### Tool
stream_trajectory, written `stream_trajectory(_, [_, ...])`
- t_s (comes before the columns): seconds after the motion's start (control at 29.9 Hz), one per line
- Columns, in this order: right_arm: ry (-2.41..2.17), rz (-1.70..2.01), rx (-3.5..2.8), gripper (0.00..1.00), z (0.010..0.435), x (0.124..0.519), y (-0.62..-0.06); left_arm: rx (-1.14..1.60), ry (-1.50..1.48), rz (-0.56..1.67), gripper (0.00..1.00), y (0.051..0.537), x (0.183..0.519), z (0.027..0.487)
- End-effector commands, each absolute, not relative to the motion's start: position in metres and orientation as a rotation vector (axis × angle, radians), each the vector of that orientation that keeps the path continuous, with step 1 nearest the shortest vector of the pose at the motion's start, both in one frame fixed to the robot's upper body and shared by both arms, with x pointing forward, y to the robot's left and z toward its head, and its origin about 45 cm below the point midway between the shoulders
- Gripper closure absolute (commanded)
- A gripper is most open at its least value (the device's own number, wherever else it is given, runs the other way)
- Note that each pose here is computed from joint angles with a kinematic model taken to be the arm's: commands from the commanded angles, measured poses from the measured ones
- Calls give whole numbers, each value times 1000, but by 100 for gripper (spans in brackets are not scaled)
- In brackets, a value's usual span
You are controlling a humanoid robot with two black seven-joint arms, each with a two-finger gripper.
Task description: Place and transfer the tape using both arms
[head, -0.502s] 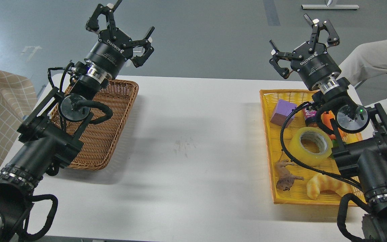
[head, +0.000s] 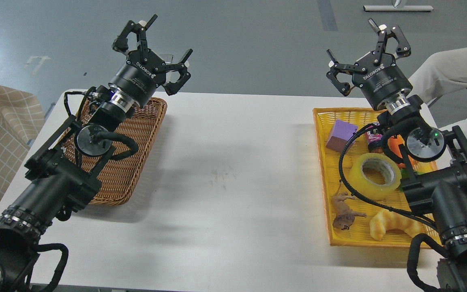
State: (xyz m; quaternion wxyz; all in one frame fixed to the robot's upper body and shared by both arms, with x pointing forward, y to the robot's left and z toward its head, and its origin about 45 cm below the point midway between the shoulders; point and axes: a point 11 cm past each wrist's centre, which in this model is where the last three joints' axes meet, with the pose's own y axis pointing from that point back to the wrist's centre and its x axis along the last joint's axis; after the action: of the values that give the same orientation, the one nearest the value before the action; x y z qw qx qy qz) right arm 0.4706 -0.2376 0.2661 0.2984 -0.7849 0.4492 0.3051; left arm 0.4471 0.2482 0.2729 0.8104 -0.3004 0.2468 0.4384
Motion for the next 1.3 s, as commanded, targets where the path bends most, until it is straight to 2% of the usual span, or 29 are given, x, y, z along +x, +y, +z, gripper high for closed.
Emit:
stream_trajectory(0.0, [1185, 801, -2089, 0, 271, 472, -236, -646, 517, 934, 2, 249, 449, 278])
stream_trajectory(1.27, [1168, 759, -2064, 0, 281, 471, -240, -651, 499, 964, 2, 260, 451, 278])
